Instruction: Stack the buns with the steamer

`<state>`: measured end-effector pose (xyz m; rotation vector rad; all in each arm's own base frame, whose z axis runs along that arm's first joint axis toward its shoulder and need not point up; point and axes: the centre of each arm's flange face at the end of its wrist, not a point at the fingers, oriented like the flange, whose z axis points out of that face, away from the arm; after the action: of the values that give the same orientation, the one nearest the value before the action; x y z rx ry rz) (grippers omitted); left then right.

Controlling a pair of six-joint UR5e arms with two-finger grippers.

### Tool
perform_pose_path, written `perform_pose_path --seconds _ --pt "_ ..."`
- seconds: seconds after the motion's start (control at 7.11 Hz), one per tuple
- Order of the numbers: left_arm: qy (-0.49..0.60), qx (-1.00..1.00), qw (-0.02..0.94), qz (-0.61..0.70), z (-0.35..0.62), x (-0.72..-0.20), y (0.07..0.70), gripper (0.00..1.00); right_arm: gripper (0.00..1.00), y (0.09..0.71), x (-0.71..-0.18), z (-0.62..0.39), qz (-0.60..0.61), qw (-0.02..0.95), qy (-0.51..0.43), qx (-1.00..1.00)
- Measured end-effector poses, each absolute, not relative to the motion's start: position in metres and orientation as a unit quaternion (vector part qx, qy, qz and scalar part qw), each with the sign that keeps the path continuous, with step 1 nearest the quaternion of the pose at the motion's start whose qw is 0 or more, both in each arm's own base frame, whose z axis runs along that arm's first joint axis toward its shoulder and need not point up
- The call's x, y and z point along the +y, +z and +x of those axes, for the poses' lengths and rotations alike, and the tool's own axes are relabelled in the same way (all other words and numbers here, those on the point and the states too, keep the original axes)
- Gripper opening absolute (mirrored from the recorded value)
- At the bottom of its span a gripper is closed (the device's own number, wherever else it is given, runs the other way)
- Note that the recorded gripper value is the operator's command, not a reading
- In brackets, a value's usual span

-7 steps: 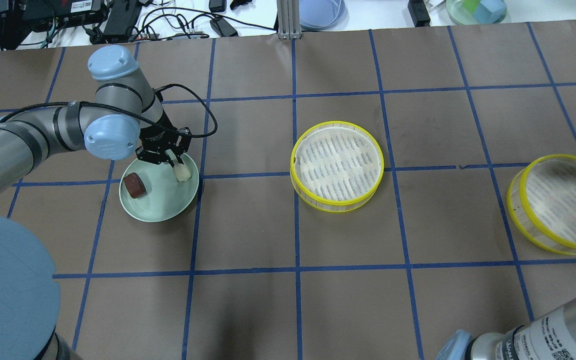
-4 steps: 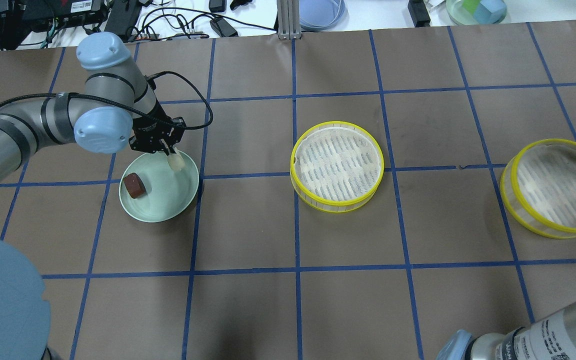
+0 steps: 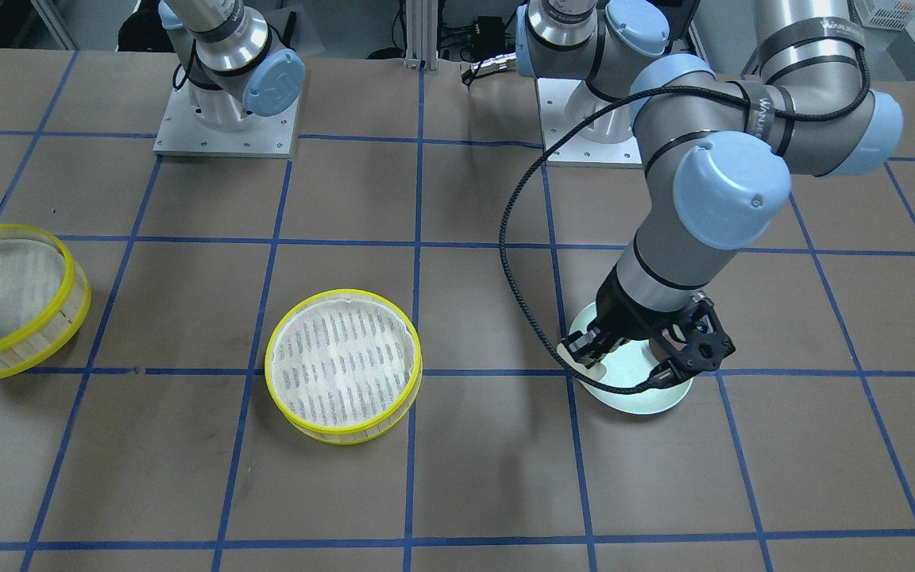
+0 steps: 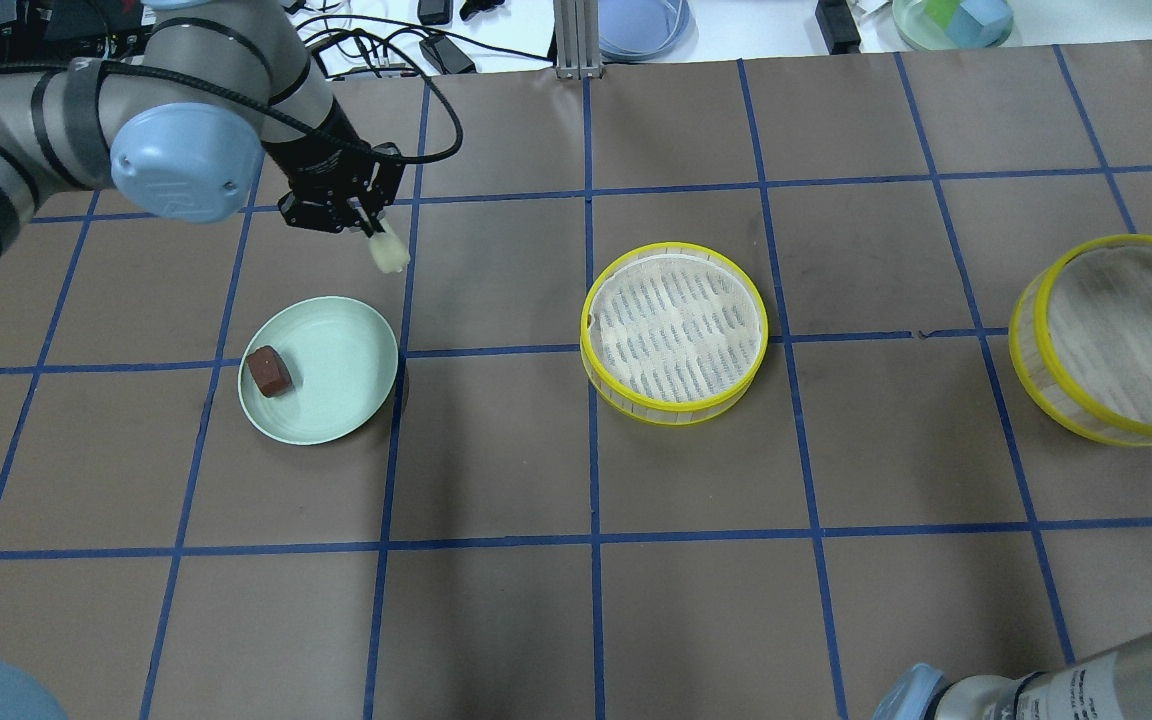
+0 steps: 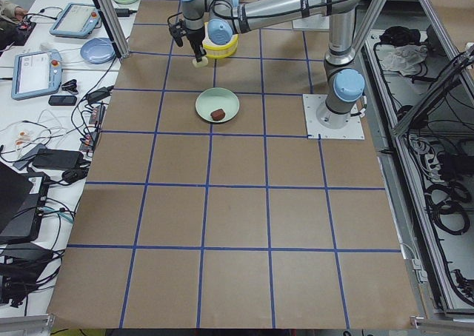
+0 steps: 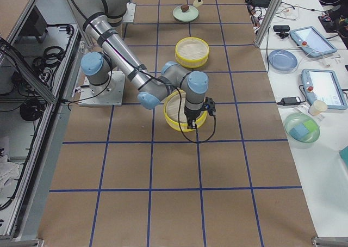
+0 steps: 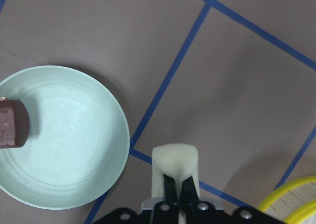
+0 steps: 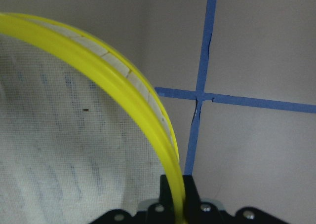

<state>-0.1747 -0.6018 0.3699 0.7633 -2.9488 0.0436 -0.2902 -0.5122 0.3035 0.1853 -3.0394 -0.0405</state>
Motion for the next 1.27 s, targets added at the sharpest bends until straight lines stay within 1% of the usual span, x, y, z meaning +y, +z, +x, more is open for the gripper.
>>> perform_pose_path --seconds 0.28,0.56,0.7,1.13,1.27 --pt "0.017 -0.968 0.095 0.23 -0.249 -0.592 0.38 0.0 0.09 0.354 -0.522 -0.254 0.045 0.043 -0.018 -0.998" --pt "0.009 -0.972 0.106 0.209 -0.307 -0.58 0.358 0.0 0.09 0.389 -0.523 -0.214 0.041 0.058 -0.023 -0.997" --pt "0.01 -0.973 0.109 0.202 -0.328 -0.579 0.342 0.0 0.12 0.396 -0.523 -0.2 0.042 0.061 -0.027 -0.997" --pt "0.017 -0.976 0.115 0.182 -0.381 -0.575 0.295 0.0 0.12 0.399 -0.528 -0.172 0.046 0.061 -0.03 -0.997" --pt "0.01 -0.977 0.112 0.181 -0.389 -0.574 0.279 0.9 0.12 0.4 -0.532 -0.157 0.045 0.062 -0.028 -0.997"
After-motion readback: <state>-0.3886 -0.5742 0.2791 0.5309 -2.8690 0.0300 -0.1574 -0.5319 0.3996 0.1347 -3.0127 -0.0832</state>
